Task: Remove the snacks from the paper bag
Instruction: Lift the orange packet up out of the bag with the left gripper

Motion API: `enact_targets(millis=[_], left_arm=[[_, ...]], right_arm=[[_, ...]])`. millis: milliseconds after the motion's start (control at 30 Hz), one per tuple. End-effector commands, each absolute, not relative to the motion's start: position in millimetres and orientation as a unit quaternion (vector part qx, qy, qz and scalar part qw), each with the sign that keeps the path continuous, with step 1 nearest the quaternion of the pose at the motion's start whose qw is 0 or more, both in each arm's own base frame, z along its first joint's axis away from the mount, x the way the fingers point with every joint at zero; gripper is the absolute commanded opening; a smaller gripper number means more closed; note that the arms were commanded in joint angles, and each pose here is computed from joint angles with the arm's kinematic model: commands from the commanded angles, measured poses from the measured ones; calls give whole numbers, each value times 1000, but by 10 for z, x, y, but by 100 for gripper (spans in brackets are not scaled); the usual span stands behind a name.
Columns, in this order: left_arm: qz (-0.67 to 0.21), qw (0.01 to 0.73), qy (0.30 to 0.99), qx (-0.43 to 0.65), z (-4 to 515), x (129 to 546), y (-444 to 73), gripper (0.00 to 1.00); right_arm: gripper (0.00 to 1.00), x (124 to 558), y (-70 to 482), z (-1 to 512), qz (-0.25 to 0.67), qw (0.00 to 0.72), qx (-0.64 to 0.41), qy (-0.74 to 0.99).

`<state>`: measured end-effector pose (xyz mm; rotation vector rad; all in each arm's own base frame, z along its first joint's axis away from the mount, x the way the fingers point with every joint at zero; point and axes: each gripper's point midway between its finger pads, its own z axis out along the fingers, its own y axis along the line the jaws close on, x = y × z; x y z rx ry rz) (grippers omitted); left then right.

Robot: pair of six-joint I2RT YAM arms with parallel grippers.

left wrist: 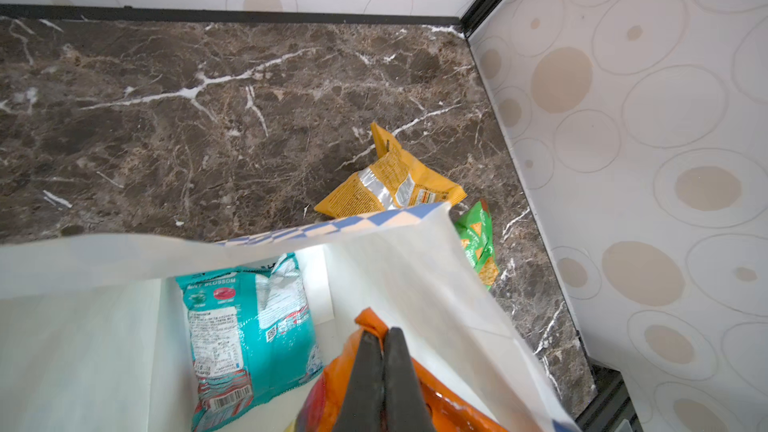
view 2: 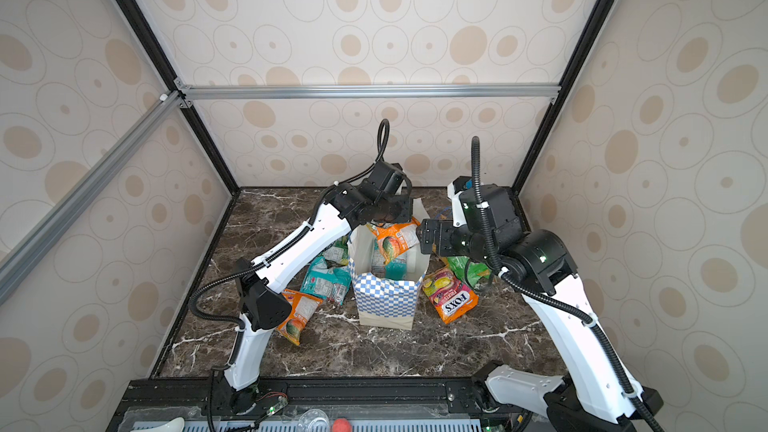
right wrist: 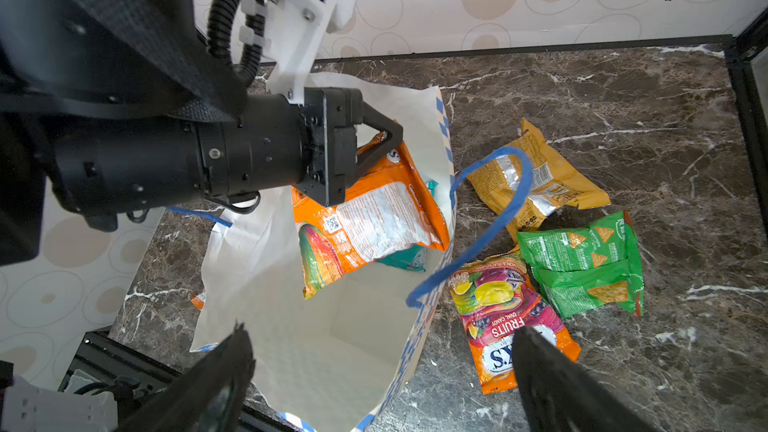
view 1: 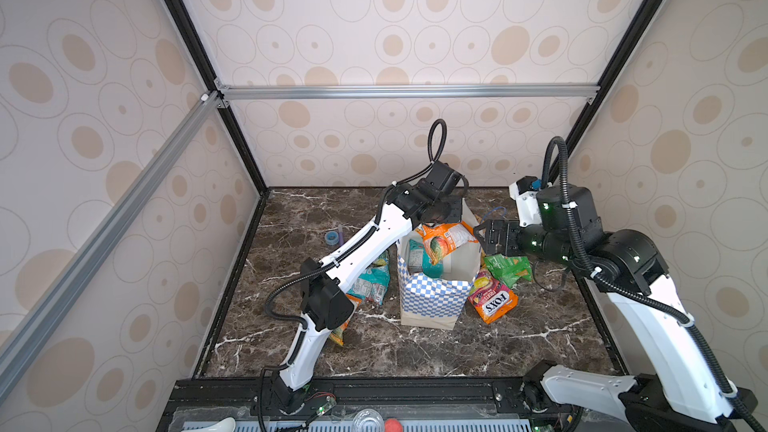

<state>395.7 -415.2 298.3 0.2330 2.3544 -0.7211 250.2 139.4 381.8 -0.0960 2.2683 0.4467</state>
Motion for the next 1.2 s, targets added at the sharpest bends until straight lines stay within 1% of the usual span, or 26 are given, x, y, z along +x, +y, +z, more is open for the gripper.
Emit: enact_targets(millis=[0,233,533,633,767,833,1000,1167], left_arm=[[-363,416,828,96,4040,3883,-4121,0],[-450,472,749,113,4873,3693,-4121,0],[-494,521,689,104,5580,3446,-3861,0],[-462,535,703,81,5565,3458,-3692,0],[-387,540,744,65,5290,3556,-3513,0],[-363,544,754,63,5239,3570,-3442,0],[-351,582,730,63,5540,3463,-3218,0],[-370,595,709,82,5733,3226,-3070,0]], right_arm=[[100,2495,1371,3874,187,412,-28,892],[100,2514,1398,3880,191,412,-28,891],[100,2508,1428,3860,198,406,-29,892],[100,2509,1448,3831,202,401,-28,893],[100,2523,1481,3802,208,396,-26,894],[100,2524,1485,3809,209,396,-26,894],[100,2515,1449,3805,203,398,-23,894],[100,2535,1467,3801,207,398,-19,893]])
